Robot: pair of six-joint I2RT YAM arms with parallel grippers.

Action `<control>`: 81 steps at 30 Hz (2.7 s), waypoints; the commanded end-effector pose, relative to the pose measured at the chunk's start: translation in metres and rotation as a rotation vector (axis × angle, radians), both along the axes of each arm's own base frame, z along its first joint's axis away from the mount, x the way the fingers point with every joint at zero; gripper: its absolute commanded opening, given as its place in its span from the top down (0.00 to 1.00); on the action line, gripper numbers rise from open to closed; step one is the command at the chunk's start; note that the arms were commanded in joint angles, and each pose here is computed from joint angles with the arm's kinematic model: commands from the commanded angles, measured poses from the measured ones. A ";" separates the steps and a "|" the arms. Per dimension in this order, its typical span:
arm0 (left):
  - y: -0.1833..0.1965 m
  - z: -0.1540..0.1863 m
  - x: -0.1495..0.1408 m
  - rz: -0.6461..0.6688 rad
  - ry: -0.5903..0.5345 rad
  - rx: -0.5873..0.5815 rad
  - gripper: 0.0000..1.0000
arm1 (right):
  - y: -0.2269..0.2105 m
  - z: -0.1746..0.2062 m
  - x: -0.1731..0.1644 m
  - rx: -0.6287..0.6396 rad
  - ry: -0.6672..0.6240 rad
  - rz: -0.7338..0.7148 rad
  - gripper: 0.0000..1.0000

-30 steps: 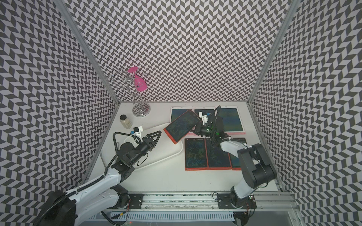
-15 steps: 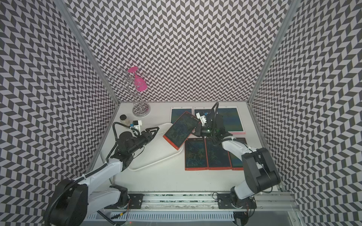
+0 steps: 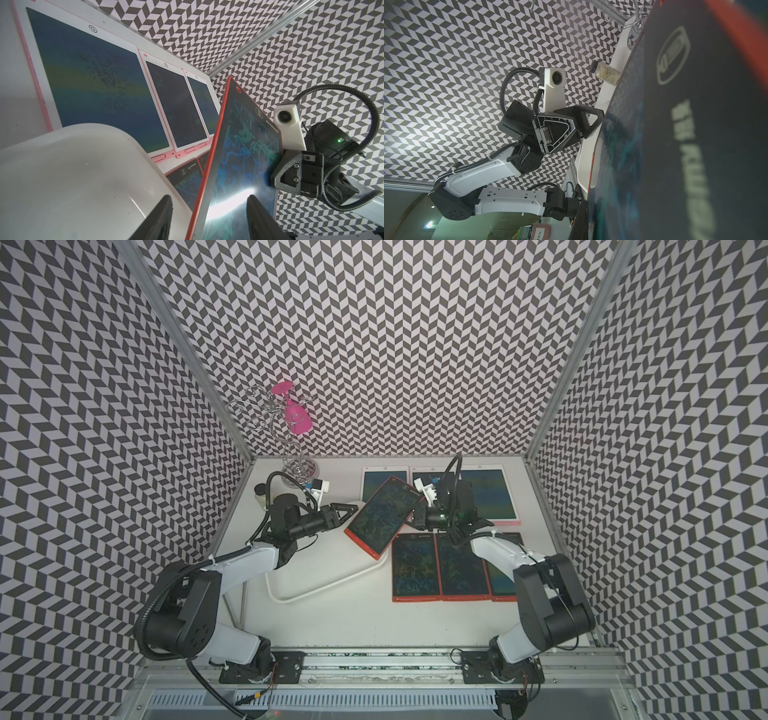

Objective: Take out the writing tablet from the storage box
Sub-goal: Adjust the writing tablet, then adjust the storage box at the center of the board.

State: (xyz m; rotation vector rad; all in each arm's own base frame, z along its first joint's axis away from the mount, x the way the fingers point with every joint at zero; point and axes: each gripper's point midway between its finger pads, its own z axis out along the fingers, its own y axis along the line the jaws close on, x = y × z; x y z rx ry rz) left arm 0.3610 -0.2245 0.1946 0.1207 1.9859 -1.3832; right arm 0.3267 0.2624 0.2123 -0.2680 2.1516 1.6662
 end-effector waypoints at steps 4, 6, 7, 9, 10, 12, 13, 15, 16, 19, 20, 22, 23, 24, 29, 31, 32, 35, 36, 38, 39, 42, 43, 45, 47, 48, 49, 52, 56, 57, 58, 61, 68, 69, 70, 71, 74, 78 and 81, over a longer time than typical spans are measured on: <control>-0.013 0.009 -0.005 -0.100 -0.051 -0.015 0.41 | 0.003 0.020 -0.002 0.034 -0.084 0.043 1.00; -0.016 0.004 -0.005 -0.126 -0.038 -0.022 0.41 | 0.003 0.020 -0.002 0.034 -0.084 0.044 1.00; -0.018 0.003 -0.006 -0.143 -0.033 -0.029 0.41 | 0.004 0.021 -0.002 0.036 -0.086 0.050 1.00; -0.021 0.002 -0.008 -0.163 -0.026 -0.045 0.41 | 0.006 0.021 -0.004 0.039 -0.083 0.063 1.00; -0.023 0.004 -0.010 -0.181 -0.032 -0.058 0.41 | 0.006 0.022 -0.005 0.040 -0.086 0.068 1.00; -0.029 0.009 -0.017 -0.224 -0.043 -0.078 0.41 | 0.007 0.020 -0.005 0.040 -0.083 0.075 1.00; -0.034 0.013 -0.022 -0.254 -0.048 -0.093 0.41 | 0.007 0.018 -0.006 0.041 -0.080 0.080 1.00; -0.043 0.016 -0.030 -0.301 -0.051 -0.106 0.42 | 0.008 0.017 -0.006 0.043 -0.077 0.089 1.00; -0.047 0.019 -0.034 -0.325 -0.056 -0.113 0.43 | 0.009 0.017 -0.006 0.043 -0.075 0.094 1.00; -0.052 0.020 -0.041 -0.361 -0.051 -0.129 0.47 | 0.009 0.015 -0.006 0.042 -0.075 0.096 1.00; -0.053 0.020 -0.041 -0.365 -0.049 -0.132 0.50 | 0.009 0.015 -0.006 0.042 -0.078 0.097 1.00; -0.053 0.018 -0.041 -0.368 -0.046 -0.130 0.62 | 0.009 0.015 -0.005 0.039 -0.079 0.100 1.00; -0.053 0.017 -0.041 -0.369 -0.041 -0.128 0.67 | 0.009 0.014 -0.005 0.037 -0.076 0.100 1.00; -0.054 0.016 -0.042 -0.373 -0.037 -0.128 0.71 | 0.009 0.015 -0.005 0.036 -0.079 0.099 0.99; -0.054 0.015 -0.042 -0.382 -0.029 -0.133 0.89 | 0.010 0.013 -0.002 0.034 -0.073 0.104 0.83; -0.055 0.015 -0.043 -0.388 -0.025 -0.139 0.94 | 0.010 0.012 -0.001 0.034 -0.070 0.104 0.75; -0.055 0.015 -0.044 -0.393 -0.023 -0.143 0.97 | 0.011 0.011 -0.001 0.035 -0.071 0.107 0.71; -0.055 0.013 -0.045 -0.400 -0.014 -0.152 1.00 | 0.009 0.011 0.003 0.034 -0.070 0.096 0.64; -0.056 0.012 -0.045 -0.402 -0.008 -0.154 1.00 | 0.009 0.010 0.004 0.030 -0.070 0.089 0.63; -0.055 0.009 -0.045 -0.399 0.008 -0.156 1.00 | 0.006 0.006 0.010 0.015 -0.066 0.065 0.60; -0.055 0.009 -0.045 -0.396 0.012 -0.157 1.00 | 0.005 0.004 0.012 0.005 -0.062 0.051 0.58; -0.052 0.008 -0.043 -0.366 0.027 -0.154 1.00 | -0.002 -0.006 0.020 -0.037 -0.052 -0.007 0.52; -0.051 0.009 -0.041 -0.355 0.027 -0.152 1.00 | -0.005 -0.008 0.022 -0.049 -0.051 -0.024 0.51; -0.046 0.008 -0.036 -0.315 0.035 -0.139 1.00 | -0.012 -0.009 0.025 -0.062 -0.053 -0.061 0.48; -0.038 0.010 -0.031 -0.276 0.037 -0.132 1.00 | -0.020 -0.008 0.026 -0.065 -0.062 -0.092 0.45; -0.033 0.010 -0.028 -0.251 0.043 -0.129 1.00 | -0.025 -0.007 0.027 -0.063 -0.065 -0.107 0.44; -0.029 0.010 -0.026 -0.232 0.046 -0.126 1.00 | -0.029 -0.005 0.026 -0.057 -0.072 -0.116 0.42; -0.017 0.013 -0.023 -0.190 0.045 -0.118 1.00 | -0.047 -0.001 0.020 -0.042 -0.080 -0.136 0.38; -0.002 0.017 -0.022 -0.145 0.036 -0.106 1.00 | -0.065 -0.002 0.009 -0.058 -0.096 -0.175 0.33; 0.002 0.019 -0.022 -0.133 0.036 -0.111 1.00 | -0.068 -0.009 0.007 -0.083 -0.082 -0.183 0.33; 0.008 0.022 -0.021 -0.115 0.035 -0.120 1.00 | -0.070 -0.018 0.003 -0.106 -0.055 -0.189 0.34; 0.023 0.035 -0.020 -0.054 0.029 -0.143 1.00 | -0.071 -0.045 -0.014 -0.140 0.030 -0.188 0.37; 0.053 0.058 -0.019 0.038 0.027 -0.148 1.00 | -0.045 -0.094 -0.046 -0.285 0.129 -0.153 0.45; 0.055 0.060 -0.019 0.039 0.029 -0.145 1.00 | -0.039 -0.097 -0.048 -0.292 0.134 -0.142 0.45; 0.058 0.062 -0.019 0.044 0.035 -0.141 1.00 | -0.031 -0.102 -0.051 -0.306 0.142 -0.133 0.46; 0.061 0.063 -0.019 0.050 0.041 -0.141 1.00 | -0.025 -0.108 -0.053 -0.321 0.154 -0.129 0.47; 0.069 0.067 -0.020 0.070 0.043 -0.152 1.00 | -0.011 -0.122 -0.054 -0.335 0.180 -0.117 0.48; 0.083 0.067 -0.020 0.105 0.054 -0.163 1.00 | 0.005 -0.127 -0.059 -0.311 0.188 -0.074 0.46; 0.091 0.066 -0.020 0.125 0.053 -0.169 1.00 | 0.015 -0.121 -0.060 -0.288 0.172 -0.052 0.43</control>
